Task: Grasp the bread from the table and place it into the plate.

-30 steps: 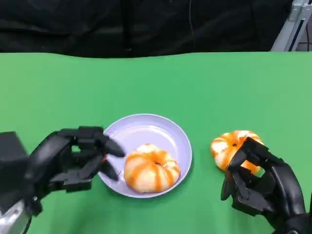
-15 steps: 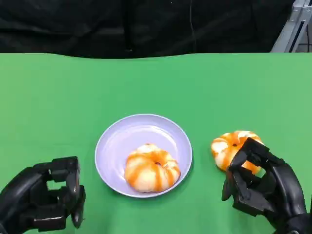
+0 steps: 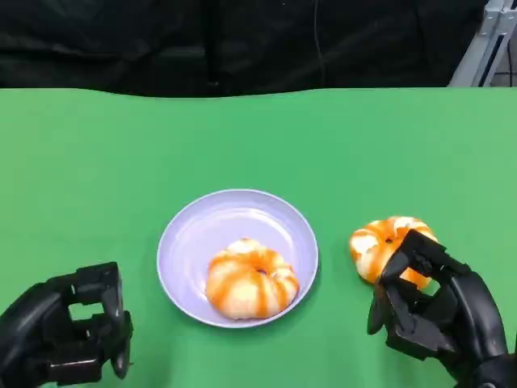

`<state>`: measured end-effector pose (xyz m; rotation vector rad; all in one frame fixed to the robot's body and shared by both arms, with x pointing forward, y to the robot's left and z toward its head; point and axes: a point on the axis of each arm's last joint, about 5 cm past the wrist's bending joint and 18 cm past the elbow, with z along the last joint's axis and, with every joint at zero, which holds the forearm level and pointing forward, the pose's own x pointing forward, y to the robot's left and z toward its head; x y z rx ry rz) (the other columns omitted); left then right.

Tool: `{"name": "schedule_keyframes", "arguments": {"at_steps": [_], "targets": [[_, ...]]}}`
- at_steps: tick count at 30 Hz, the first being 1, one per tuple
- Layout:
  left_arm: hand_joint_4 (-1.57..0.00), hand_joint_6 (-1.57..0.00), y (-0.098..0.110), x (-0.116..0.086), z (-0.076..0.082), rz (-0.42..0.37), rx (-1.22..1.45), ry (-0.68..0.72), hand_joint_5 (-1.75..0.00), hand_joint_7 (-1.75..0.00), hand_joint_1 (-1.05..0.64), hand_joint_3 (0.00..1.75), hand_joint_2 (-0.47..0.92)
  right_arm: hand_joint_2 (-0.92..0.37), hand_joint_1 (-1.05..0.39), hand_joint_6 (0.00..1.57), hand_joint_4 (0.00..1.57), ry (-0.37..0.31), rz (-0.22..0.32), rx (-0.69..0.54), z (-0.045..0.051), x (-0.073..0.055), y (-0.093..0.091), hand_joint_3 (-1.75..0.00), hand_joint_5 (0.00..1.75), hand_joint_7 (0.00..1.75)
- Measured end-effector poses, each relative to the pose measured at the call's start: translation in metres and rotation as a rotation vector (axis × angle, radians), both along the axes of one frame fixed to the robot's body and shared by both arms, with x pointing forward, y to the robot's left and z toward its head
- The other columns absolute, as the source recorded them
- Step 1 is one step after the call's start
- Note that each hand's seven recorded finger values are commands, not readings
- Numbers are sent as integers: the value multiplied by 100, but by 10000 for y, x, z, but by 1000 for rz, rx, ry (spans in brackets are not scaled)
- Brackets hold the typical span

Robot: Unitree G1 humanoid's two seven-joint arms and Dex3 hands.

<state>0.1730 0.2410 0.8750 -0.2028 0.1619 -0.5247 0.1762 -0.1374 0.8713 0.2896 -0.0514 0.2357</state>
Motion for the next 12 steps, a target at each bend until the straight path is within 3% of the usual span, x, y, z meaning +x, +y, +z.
{"name": "schedule_keyframes", "arguments": {"at_steps": [12], "targets": [[-89, -73, -29, 7, -14, 0, 15, 1, -175, -175, 8, 113, 72, -60, -10, 63, 85, 0, -1, 2, 6, 0, 0, -112, 175, 172]]}}
